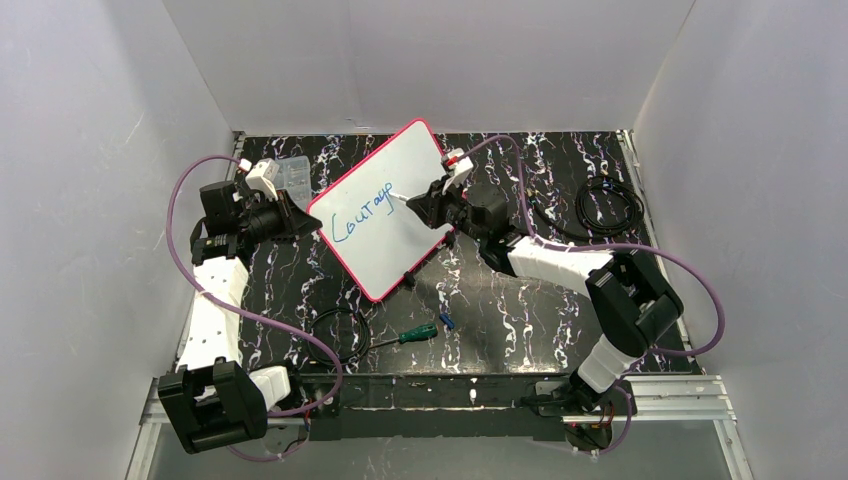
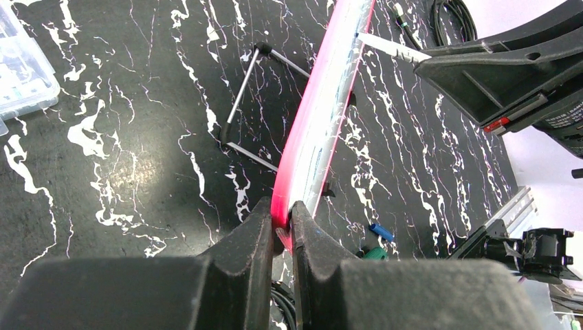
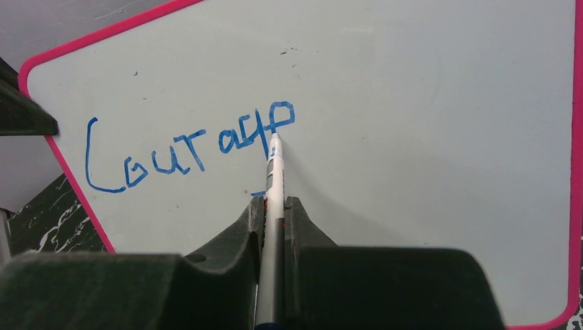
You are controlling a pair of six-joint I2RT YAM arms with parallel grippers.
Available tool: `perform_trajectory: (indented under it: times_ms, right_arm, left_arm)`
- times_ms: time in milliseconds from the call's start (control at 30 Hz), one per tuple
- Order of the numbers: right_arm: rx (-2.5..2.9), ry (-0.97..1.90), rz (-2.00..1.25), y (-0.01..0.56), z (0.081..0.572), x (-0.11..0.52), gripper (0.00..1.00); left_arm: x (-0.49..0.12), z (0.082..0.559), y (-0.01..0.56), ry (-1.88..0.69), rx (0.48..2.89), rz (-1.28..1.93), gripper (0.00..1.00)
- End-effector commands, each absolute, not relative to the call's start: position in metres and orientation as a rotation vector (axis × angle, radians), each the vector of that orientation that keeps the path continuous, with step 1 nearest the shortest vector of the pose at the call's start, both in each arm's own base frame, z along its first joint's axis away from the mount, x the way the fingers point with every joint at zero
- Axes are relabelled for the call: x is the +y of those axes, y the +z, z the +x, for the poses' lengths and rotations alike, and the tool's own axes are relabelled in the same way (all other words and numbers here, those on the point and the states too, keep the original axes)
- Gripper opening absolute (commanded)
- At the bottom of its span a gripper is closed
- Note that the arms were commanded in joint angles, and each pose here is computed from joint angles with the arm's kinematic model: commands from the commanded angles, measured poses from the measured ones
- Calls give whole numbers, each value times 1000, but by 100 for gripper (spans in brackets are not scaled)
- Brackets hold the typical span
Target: Write a sentence on the whiteboard
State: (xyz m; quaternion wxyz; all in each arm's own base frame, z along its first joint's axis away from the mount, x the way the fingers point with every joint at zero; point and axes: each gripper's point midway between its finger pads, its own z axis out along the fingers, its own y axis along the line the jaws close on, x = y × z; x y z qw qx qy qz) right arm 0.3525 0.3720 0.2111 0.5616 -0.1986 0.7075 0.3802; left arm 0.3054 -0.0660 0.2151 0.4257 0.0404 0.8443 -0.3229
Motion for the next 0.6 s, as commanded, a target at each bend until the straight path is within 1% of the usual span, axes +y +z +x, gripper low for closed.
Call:
perform_trajectory:
  times_ms: [0, 300, 567]
  right_arm:
    - [1700, 867, -467, 202, 350, 365, 1]
    - [1705, 837, -442, 201, 354, 361, 1]
    - [1686, 789, -410, 216, 367, 359, 1]
  left_arm:
    - [-63, 303, 211, -774, 2132, 120, 0]
    - [-63, 303, 211, -773, 2132, 121, 0]
    - [-63, 302, 210, -773, 2133, 120, 0]
